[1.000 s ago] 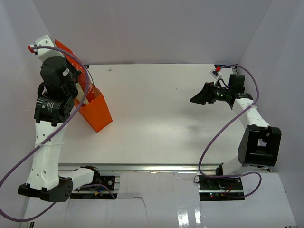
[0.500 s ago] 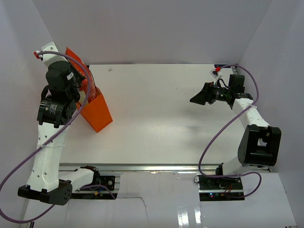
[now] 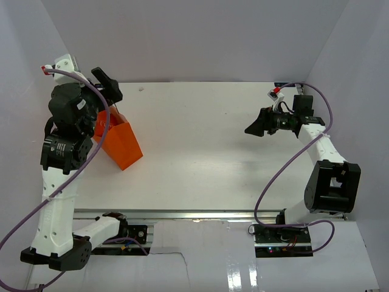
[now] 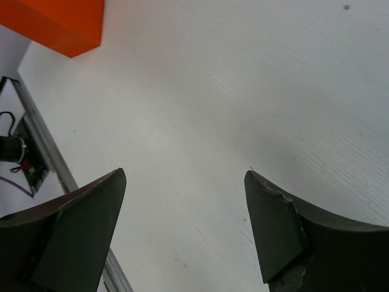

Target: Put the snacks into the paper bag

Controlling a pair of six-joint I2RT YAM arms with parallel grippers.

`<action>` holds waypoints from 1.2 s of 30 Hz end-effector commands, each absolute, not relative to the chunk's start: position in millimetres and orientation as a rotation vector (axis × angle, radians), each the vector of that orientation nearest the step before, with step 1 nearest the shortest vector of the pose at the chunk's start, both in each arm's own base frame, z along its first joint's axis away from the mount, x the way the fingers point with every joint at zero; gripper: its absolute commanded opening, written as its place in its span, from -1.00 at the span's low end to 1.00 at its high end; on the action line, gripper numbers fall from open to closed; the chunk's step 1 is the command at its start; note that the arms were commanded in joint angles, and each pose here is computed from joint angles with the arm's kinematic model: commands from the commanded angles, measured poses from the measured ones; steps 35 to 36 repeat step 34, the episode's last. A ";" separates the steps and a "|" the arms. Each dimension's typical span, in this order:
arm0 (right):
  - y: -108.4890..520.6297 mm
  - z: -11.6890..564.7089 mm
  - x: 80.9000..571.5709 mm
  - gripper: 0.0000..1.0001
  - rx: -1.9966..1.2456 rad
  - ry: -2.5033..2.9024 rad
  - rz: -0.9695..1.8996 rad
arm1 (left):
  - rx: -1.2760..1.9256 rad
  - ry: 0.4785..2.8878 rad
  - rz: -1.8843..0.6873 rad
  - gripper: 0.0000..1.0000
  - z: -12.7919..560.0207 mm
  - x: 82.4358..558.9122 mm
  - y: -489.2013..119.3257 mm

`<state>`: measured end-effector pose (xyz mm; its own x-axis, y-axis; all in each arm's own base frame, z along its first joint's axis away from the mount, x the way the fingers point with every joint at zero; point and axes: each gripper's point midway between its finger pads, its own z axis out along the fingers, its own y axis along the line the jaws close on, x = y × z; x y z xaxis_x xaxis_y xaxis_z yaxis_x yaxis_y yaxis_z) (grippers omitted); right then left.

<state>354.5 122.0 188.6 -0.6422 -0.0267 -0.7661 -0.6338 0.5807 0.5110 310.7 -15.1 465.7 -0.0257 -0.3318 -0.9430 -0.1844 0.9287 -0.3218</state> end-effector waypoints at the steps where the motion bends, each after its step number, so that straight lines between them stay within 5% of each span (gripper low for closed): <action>1: 105.1 201.8 359.5 0.74 -0.638 2.066 0.833 | -0.005 1.618 -0.453 0.96 480.6 299.2 -90.8; 6: 61.6 208.4 368.7 0.99 -0.713 2.066 0.407 | 0.292 1.690 -0.895 0.96 433.8 275.6 -166.6; 7: 56.9 210.0 368.6 0.80 -0.715 2.064 0.366 | 0.337 1.698 -0.977 0.96 424.4 266.3 -177.0; 9: 44.9 219.4 368.5 0.80 -0.693 2.062 0.267 | 0.307 1.752 -1.051 0.96 389.0 265.5 -183.7; 19: 32.9 251.2 345.2 0.80 -0.582 2.019 0.164 | 0.247 1.823 -1.087 0.96 316.1 236.0 -179.7; 36: 22.9 277.1 322.0 0.80 -0.379 1.908 0.098 | 0.226 1.855 -1.019 0.96 294.0 222.6 -168.6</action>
